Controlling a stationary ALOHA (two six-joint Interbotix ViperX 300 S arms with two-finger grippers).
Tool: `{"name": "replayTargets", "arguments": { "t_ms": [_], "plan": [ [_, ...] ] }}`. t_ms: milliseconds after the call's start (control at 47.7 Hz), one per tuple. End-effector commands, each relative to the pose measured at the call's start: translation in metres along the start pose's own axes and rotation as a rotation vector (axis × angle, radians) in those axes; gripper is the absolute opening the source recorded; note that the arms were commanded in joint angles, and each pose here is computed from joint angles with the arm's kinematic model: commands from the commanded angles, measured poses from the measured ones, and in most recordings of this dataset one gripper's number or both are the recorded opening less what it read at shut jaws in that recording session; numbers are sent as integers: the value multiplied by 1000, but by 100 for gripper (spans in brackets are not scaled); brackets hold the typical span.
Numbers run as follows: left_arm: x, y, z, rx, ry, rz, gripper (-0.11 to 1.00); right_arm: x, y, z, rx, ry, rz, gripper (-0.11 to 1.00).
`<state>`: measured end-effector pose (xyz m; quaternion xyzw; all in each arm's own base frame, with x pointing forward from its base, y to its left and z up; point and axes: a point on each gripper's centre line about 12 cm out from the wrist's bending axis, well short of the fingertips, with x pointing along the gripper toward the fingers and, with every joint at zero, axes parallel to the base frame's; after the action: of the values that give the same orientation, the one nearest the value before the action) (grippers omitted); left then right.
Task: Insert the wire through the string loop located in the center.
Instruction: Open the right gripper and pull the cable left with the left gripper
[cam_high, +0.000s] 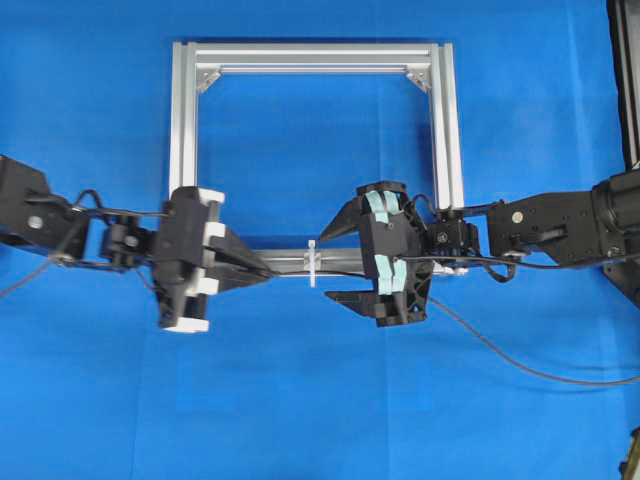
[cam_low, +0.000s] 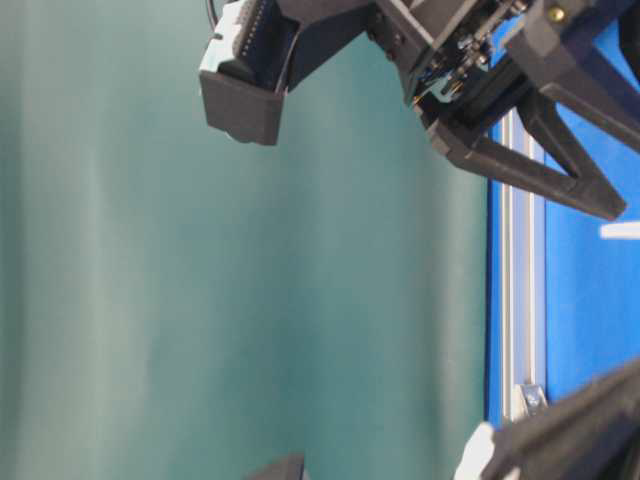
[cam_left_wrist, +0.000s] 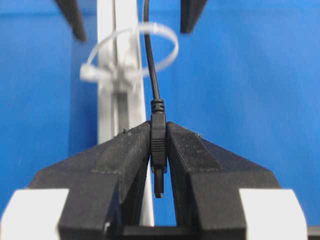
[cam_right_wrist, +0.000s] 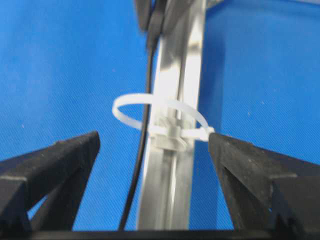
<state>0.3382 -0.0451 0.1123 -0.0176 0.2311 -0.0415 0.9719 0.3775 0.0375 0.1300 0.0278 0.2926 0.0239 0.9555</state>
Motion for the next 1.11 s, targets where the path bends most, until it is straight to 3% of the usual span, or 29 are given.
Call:
{"name": "replayTargets", "arguments": {
  "t_ms": [0,398,629,1006,1089],
  "plan": [
    [-20,0,6,-5,-35,-3,9,-7,2,13,0,-41,6,93],
    [-88,-1,-25,7,-23,-26,9,-11,2,15,-1,-36,7,93],
    [-97,1,-41,8,61,-21,9,-12,3,19,0,-49,10,93],
    [-104,4,-45,1,64,-12,10,-17,3,31,5,-82,12,93],
    [-104,7,-44,-17,59,-1,24,-18,4,32,5,-82,12,93]
  ]
}}
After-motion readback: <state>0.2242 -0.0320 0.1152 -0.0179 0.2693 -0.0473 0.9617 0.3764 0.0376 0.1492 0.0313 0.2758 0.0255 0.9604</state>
